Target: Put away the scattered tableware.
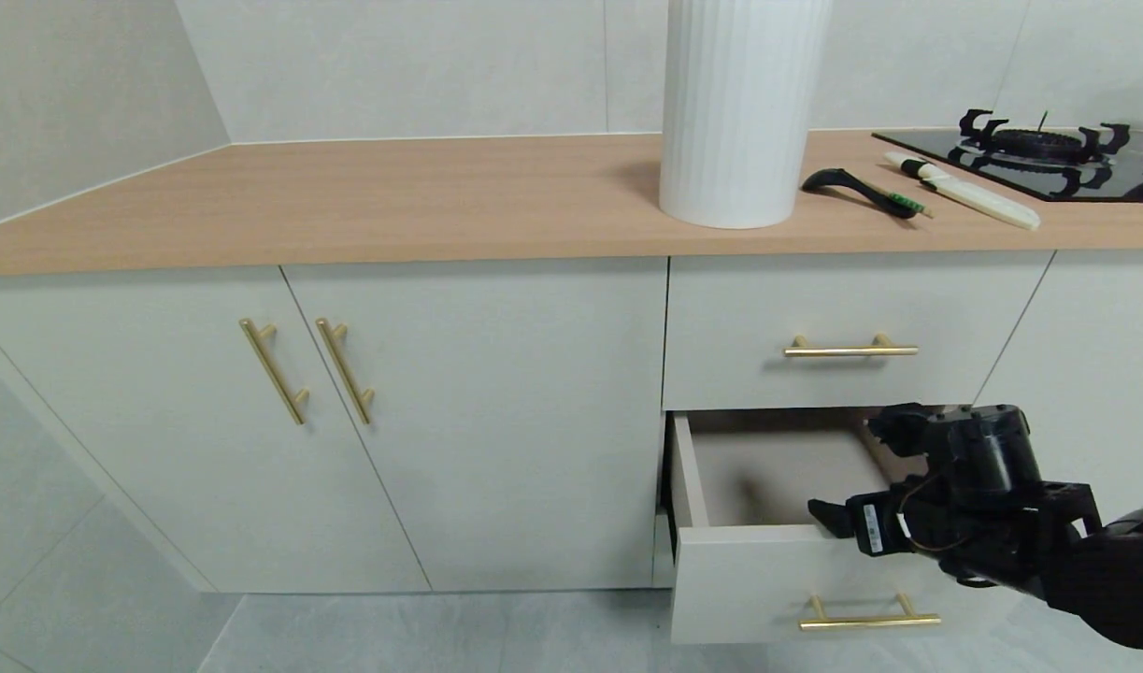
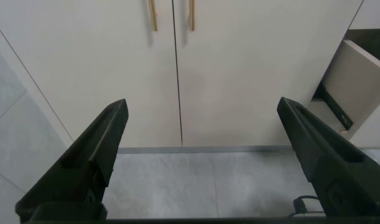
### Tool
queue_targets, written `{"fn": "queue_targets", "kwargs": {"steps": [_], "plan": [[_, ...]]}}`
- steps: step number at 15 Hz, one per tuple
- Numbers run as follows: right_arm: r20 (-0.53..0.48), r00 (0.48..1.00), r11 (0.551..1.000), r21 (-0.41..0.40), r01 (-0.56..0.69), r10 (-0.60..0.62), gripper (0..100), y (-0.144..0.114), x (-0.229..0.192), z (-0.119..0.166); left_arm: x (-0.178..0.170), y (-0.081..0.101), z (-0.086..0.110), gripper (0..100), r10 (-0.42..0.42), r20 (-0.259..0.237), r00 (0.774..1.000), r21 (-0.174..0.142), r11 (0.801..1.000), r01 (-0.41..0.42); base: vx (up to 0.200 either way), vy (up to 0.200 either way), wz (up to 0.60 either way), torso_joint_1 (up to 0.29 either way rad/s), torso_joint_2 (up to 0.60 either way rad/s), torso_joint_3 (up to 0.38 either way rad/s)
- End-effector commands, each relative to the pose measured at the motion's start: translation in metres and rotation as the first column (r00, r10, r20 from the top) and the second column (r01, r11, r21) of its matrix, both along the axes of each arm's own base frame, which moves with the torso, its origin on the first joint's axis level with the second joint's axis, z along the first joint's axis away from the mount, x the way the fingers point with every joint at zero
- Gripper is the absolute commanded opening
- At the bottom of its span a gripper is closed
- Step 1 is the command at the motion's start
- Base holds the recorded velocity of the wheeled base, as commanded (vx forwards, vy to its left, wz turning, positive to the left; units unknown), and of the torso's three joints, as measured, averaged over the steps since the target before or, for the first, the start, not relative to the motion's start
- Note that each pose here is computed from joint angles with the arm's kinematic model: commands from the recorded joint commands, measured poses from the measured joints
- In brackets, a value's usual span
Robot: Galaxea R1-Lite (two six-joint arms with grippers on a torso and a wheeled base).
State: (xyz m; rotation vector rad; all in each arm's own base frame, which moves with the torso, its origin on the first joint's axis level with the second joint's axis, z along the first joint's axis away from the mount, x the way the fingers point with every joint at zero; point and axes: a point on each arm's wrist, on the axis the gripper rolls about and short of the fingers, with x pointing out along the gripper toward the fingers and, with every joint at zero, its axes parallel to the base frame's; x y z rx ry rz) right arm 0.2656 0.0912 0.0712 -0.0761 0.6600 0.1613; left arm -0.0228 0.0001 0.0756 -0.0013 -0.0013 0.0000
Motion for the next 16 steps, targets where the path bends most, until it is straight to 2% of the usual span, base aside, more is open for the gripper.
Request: {"fn": "queue_targets", "kwargs": {"steps": [1,4,10,16], "plan": [[-0.008,0.999,0.999,0.013,-0.031,0.031,100,0.002,-0.007,0.015,0.000,0.000,0.000,100,0.000,0.000,1.000,0.000,1.000,0.000,0.000,0.000,0.00,0.000,0.00,0.000],[-0.105,0.992,0.998,0.004,-0.067,0.067,100,0.002,-0.016,0.020,0.000,0.000,0.000,100,0.000,0.000,1.000,0.000,1.000,0.000,0.000,0.000,0.00,0.000,0.00,0.000],[-0.215,0.973,0.995,-0.031,-0.094,0.085,100,0.005,-0.025,0.017,0.000,0.000,0.000,100,0.000,0.000,1.000,0.000,1.000,0.000,0.000,0.000,0.00,0.000,0.00,0.000],[-0.363,0.925,0.990,-0.048,-0.136,0.109,100,0.004,-0.036,0.018,0.000,0.000,0.000,100,0.000,0.000,1.000,0.000,1.000,0.000,0.000,0.000,0.00,0.000,0.00,0.000]]}}
